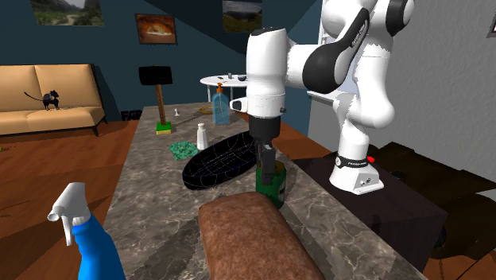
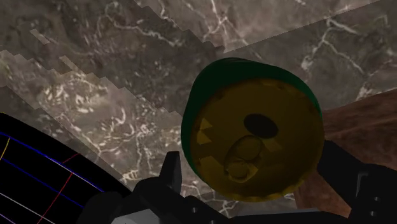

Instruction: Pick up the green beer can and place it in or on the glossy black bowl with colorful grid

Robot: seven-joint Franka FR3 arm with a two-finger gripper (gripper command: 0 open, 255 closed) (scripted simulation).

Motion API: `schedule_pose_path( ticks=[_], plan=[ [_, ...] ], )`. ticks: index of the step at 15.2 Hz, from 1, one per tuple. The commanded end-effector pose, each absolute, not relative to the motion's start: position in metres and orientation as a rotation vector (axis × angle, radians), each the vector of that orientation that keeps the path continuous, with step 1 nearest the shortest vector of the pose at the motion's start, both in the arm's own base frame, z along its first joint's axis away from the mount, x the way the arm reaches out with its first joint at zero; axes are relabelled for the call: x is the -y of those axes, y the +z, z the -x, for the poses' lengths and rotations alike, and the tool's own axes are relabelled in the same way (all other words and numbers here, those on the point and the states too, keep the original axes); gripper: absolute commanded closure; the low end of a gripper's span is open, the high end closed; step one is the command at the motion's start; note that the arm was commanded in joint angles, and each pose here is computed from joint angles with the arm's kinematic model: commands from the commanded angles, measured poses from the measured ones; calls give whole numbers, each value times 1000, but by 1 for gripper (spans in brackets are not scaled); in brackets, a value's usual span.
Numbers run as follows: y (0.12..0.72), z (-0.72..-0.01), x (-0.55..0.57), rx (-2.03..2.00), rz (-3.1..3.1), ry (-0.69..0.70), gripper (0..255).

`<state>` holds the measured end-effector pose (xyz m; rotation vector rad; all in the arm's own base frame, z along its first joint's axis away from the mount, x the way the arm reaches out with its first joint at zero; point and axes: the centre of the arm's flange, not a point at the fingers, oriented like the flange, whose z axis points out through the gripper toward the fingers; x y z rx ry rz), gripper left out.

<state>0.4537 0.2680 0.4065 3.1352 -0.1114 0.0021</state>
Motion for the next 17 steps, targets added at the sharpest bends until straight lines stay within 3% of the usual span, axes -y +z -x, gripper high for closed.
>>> schedule_pose_path(
  ticks=[1, 7, 8, 17],
  plan=[
    [404, -453, -268, 111, -3136, 3, 0],
    [404, -453, -268, 111, -3136, 3, 0],
    [404, -453, -268, 111, -3136, 3, 255],
    [404, -453, -268, 111, -3136, 3, 255]
  ],
)
